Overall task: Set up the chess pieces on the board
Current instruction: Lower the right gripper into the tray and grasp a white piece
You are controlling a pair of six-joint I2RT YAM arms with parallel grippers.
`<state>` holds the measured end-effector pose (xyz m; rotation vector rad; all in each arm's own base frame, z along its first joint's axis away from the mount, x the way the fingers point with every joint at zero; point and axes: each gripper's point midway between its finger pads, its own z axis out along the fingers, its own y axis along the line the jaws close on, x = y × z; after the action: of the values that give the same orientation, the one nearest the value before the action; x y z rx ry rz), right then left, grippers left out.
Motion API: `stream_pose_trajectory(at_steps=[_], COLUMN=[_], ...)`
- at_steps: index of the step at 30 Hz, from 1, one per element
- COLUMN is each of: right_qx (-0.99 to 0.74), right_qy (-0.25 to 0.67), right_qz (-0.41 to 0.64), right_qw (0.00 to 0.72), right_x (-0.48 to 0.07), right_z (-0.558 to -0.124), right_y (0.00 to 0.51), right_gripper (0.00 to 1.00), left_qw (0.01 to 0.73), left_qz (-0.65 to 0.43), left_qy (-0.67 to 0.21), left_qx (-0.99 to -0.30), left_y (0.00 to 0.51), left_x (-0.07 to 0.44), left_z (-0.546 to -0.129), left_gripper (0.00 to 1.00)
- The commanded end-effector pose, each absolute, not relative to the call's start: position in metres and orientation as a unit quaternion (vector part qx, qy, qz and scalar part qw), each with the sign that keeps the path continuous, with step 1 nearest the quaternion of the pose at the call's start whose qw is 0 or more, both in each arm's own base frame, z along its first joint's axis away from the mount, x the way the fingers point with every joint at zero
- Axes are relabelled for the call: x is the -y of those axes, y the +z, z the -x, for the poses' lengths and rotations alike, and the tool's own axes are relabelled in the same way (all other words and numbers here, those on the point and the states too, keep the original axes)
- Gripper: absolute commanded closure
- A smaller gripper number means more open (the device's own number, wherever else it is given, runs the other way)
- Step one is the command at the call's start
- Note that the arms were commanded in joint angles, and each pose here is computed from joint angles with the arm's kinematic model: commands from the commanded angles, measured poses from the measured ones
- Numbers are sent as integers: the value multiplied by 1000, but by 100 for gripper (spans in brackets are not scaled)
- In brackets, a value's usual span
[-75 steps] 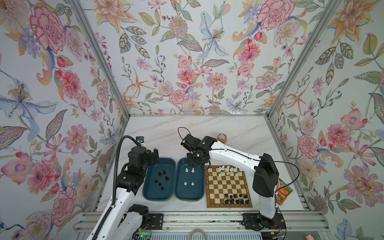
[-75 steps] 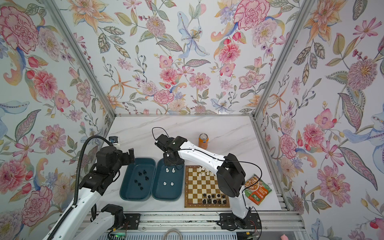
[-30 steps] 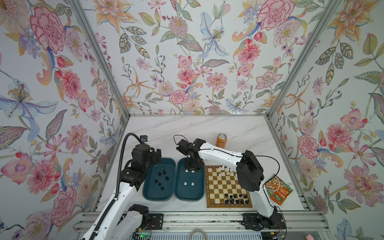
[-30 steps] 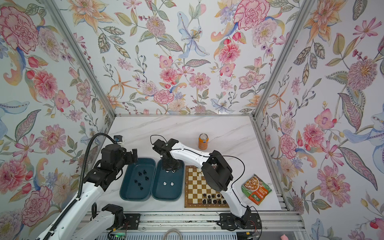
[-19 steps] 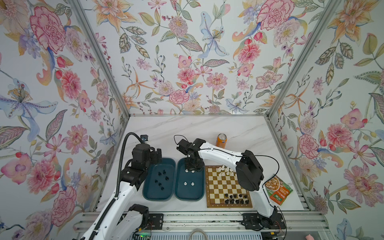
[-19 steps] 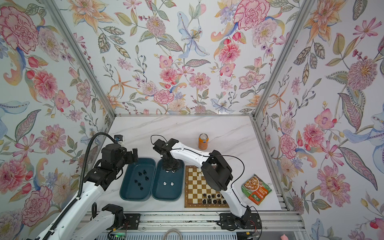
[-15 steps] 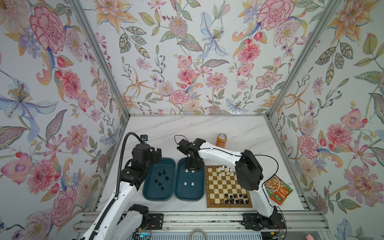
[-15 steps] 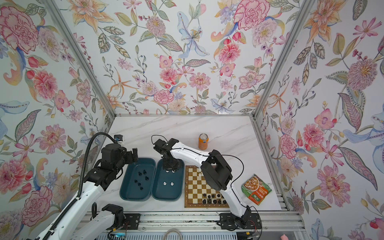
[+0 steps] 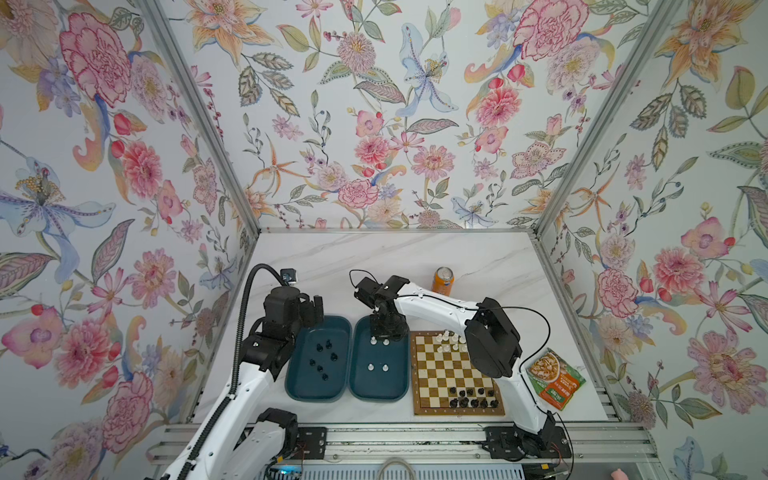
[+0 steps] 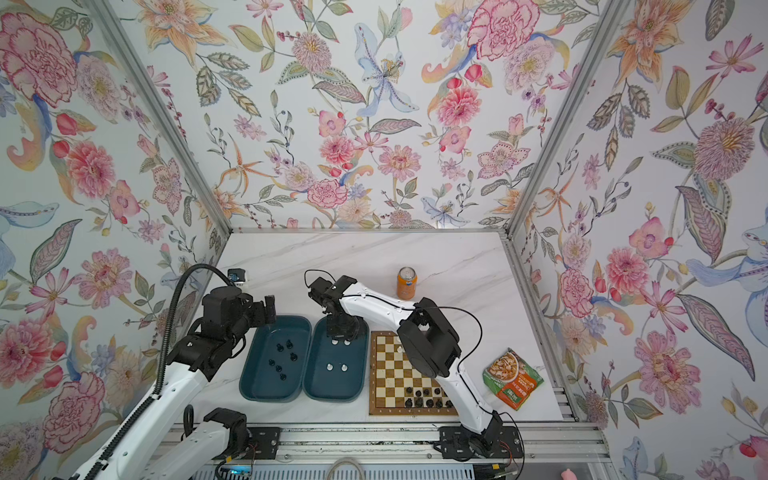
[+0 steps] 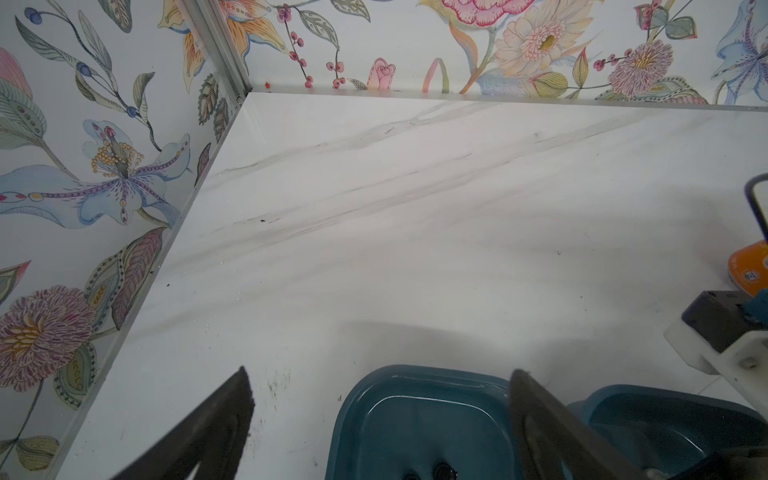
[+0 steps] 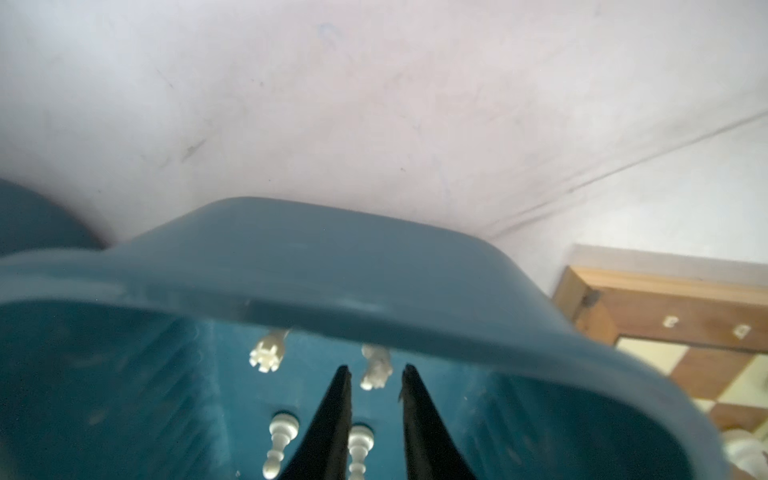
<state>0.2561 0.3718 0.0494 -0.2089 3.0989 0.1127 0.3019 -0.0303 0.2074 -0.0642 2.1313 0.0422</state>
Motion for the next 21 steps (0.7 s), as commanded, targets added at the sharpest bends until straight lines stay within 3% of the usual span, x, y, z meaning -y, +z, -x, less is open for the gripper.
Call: stream_pose_trajectory(at_steps=[1, 21], right_qx=[-997, -998], right_qy=[29, 23], right_qz=[67, 64], right_qw=[11, 2], right_x=[-370, -368], right_z=[-257, -257], right_y=[48, 39], right_gripper=[76, 81], left_qw=[495, 497], left_qz=[24, 22], left_qy=[25, 26], left_qx=[-868, -867], left_y=[221, 224], left_x=[30, 30], left_z=[-304, -306], left_gripper=[3, 3])
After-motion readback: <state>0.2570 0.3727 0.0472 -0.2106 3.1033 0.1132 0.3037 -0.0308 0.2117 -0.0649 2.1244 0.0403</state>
